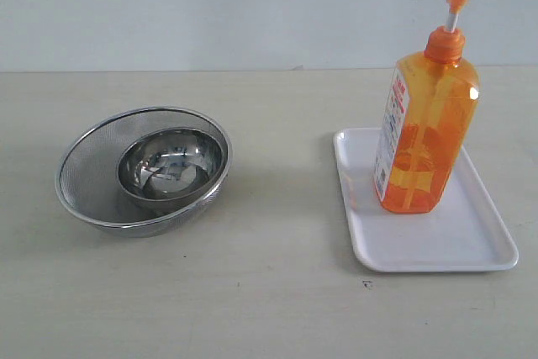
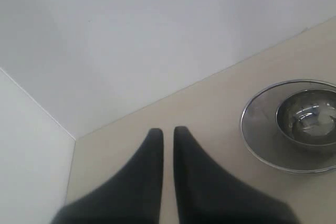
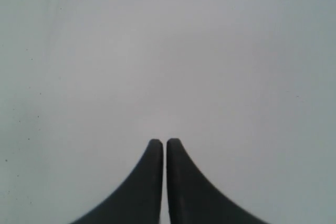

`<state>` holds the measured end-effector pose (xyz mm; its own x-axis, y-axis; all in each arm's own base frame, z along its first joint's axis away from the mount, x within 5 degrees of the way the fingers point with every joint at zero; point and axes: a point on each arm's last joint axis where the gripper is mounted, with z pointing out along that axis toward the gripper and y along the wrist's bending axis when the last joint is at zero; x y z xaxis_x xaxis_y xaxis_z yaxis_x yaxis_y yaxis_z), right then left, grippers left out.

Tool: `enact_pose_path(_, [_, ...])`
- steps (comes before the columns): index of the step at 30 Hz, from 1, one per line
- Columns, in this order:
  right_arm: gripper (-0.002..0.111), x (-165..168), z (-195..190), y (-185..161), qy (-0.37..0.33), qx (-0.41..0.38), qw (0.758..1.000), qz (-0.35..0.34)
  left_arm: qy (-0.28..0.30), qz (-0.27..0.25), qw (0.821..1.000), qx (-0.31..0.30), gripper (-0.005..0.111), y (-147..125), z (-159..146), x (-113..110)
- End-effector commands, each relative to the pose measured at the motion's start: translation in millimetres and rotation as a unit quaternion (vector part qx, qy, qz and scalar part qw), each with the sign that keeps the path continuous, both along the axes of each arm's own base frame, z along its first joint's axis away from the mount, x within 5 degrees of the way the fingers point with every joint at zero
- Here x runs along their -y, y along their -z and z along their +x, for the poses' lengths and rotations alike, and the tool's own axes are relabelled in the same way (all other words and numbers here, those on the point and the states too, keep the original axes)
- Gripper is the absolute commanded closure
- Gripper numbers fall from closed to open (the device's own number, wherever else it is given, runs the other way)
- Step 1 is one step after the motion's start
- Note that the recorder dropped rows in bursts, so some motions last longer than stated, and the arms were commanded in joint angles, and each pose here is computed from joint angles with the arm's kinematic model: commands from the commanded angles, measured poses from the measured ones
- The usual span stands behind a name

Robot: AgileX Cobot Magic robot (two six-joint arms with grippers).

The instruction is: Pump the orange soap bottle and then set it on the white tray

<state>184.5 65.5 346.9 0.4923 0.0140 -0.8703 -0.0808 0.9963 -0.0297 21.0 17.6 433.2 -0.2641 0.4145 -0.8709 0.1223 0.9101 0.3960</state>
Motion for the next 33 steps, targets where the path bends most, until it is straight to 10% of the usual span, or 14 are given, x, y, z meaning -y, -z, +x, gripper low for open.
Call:
enact_pose_path(1, [0.108,11,-6,-4,0.024,-0.020,0.999,0.025,-0.001,-0.005,1.000,0.005,0.102,1,0,0])
enact_pose_path(33, [0.108,51,-65,-4,0.029,-0.167,0.980,-0.103,-0.001,-0.005,1.000,0.005,0.102,1,0,0])
